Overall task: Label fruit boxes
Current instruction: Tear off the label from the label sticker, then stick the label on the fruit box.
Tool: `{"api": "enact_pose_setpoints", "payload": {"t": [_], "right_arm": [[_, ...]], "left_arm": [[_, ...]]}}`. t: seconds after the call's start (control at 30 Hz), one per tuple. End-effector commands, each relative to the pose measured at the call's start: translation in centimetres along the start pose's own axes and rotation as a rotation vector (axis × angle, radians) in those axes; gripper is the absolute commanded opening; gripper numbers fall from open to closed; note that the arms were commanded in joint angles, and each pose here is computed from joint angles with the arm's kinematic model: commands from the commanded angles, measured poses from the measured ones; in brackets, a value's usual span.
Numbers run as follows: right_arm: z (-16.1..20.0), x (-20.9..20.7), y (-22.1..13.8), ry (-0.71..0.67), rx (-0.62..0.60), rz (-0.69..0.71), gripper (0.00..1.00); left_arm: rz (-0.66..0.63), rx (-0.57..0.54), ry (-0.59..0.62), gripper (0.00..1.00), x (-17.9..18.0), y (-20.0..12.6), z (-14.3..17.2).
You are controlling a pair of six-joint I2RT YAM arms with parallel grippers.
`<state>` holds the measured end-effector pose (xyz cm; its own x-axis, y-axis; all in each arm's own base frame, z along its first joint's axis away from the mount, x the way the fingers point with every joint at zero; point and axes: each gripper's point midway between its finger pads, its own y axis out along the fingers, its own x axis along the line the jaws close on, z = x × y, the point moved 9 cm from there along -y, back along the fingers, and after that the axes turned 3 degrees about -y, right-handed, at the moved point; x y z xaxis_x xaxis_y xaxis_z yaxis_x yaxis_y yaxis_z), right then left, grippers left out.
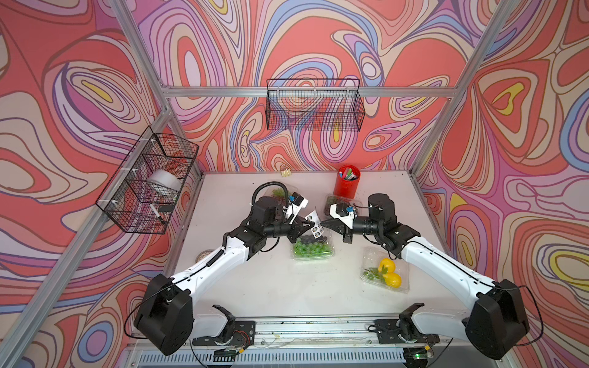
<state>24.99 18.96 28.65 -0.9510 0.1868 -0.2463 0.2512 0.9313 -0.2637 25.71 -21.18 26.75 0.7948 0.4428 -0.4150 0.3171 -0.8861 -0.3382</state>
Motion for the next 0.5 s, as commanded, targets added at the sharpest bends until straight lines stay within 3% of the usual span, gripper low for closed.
{"api": "enact_pose_setpoints", "payload": {"t": [0.0,0.1,0.23,0.47], "right_arm": [[0.1,0.9,-0.5,0.046,0.000,-0.031,0.00],[0.2,1.1,-0.6,0.117,0.014,-0.045,0.00],[1.2,1.1,-0.2,0.313,0.071,-0.055,0.00],[5.2,0.7,1.6,0.626,0.269,0.057,0.00]], "left_arm": [[-0.033,0.008,-0.010,0.00,0.3,0.0,-0.6],[-0.060,0.014,-0.019,0.00,0.5,0.0,-0.5],[-0.148,0.026,-0.043,0.00,1.1,-0.3,-0.3],[-0.300,0.033,-0.161,0.00,3.4,-1.8,0.6]]}}
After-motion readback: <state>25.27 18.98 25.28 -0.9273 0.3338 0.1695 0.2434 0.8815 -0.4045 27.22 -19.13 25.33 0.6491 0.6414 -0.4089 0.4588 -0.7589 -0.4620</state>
